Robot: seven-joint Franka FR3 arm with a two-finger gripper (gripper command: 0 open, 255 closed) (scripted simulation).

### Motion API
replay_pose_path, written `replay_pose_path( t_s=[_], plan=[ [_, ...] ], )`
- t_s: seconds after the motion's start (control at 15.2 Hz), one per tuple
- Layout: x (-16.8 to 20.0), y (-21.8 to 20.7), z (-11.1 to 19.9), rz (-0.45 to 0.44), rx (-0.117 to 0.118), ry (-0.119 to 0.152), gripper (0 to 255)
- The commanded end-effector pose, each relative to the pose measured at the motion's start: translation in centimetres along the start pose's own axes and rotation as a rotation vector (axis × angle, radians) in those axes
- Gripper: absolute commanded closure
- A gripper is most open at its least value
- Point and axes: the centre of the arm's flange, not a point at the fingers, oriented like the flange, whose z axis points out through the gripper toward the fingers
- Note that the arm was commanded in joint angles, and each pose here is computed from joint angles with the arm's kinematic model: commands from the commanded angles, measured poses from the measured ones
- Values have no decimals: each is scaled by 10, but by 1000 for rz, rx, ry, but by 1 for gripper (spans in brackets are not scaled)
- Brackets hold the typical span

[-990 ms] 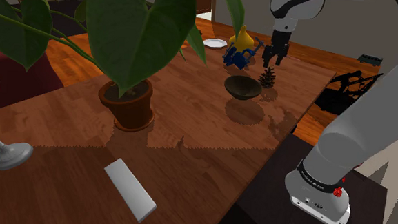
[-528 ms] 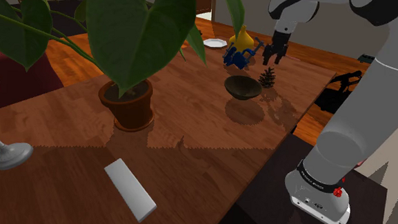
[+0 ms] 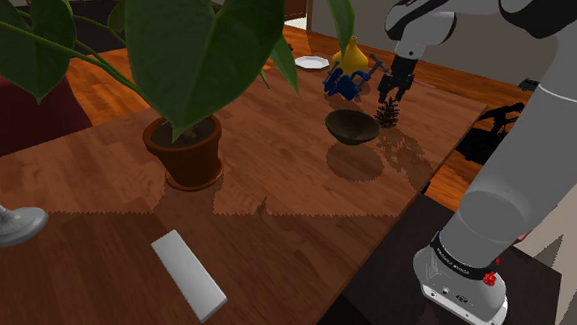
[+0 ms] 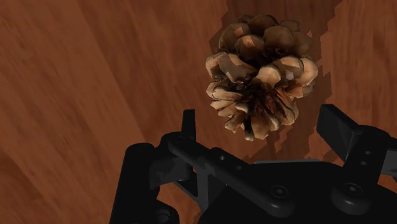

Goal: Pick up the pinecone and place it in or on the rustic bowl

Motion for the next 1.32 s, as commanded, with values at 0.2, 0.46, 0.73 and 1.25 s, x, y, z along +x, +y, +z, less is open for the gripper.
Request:
replay_pose_path(
  t_s=[0.2,0.46,0.73,1.25],
  plan=[
    [0,0,1,0,0,0,0],
    [0,0,1,0,0,0,255],
    [0,0,1,0,0,0,255],
    [0,-3,-25,0,0,0,255]
  ],
)
